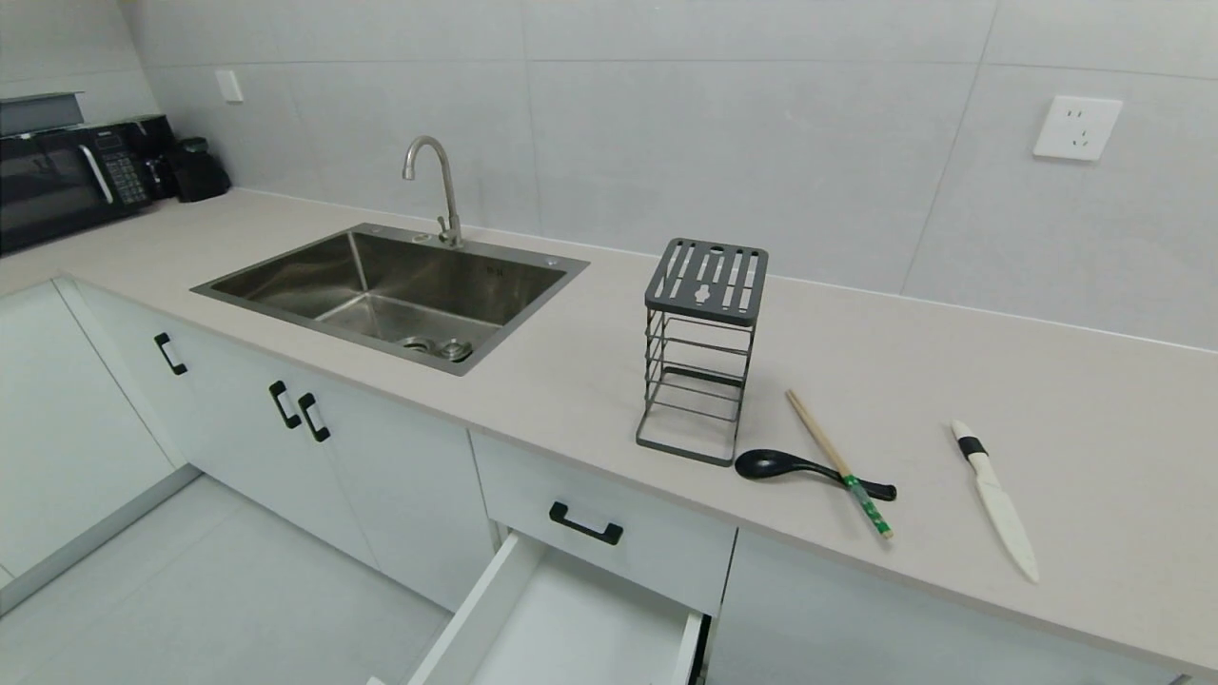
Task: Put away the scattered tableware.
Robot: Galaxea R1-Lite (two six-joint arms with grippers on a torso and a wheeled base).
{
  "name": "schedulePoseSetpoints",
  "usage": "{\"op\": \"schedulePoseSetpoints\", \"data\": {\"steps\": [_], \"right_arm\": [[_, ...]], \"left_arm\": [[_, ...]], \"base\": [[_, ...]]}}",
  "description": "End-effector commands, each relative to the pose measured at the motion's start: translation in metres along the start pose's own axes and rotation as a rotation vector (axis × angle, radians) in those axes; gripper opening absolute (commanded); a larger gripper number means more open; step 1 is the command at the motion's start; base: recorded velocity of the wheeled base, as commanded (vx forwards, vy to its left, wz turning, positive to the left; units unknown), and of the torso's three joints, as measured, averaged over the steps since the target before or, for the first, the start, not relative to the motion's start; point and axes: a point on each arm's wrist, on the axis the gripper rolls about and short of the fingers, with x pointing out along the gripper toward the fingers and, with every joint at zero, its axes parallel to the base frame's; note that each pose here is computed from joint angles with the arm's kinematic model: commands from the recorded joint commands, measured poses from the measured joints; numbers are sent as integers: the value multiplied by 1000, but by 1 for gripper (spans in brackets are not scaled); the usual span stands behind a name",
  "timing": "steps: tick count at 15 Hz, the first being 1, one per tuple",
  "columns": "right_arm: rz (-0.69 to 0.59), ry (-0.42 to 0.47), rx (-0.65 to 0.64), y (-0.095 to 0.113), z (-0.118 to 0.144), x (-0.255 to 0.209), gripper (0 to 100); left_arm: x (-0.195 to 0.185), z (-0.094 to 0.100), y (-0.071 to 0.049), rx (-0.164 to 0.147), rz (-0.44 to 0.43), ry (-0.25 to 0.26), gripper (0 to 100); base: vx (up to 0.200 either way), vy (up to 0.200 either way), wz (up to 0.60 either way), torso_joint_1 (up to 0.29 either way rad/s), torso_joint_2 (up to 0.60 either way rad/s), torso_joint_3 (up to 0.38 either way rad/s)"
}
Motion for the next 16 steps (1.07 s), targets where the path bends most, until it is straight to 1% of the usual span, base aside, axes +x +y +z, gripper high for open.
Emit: {"op": "schedulePoseSetpoints", "data": {"steps": [1, 8, 10, 14, 15, 16], "right_arm": [[0, 1, -4, 0, 0, 0, 0], [1, 3, 4, 0, 0, 0, 0], [1, 3, 2, 0, 0, 0, 0], [1, 1, 2, 0, 0, 0, 0], [1, 1, 4, 0, 0, 0, 100], [6, 1, 5, 0, 0, 0, 100]], "left_arm": [[0, 0, 0, 0, 0, 2, 100], [0, 0, 0, 0, 0, 2, 100], [0, 0, 0, 0, 0, 2, 100], [0, 0, 0, 0, -1, 2, 100], [0, 0, 0, 0, 0, 2, 100], [0, 0, 0, 0, -1, 2, 100]], "base": [[0, 0, 0, 0, 0, 0], [0, 0, 0, 0, 0, 0], [0, 0, -600, 5, 2, 2], [0, 0, 0, 0, 0, 0], [0, 0, 0, 0, 0, 0], [0, 0, 0, 0, 0, 0]]}}
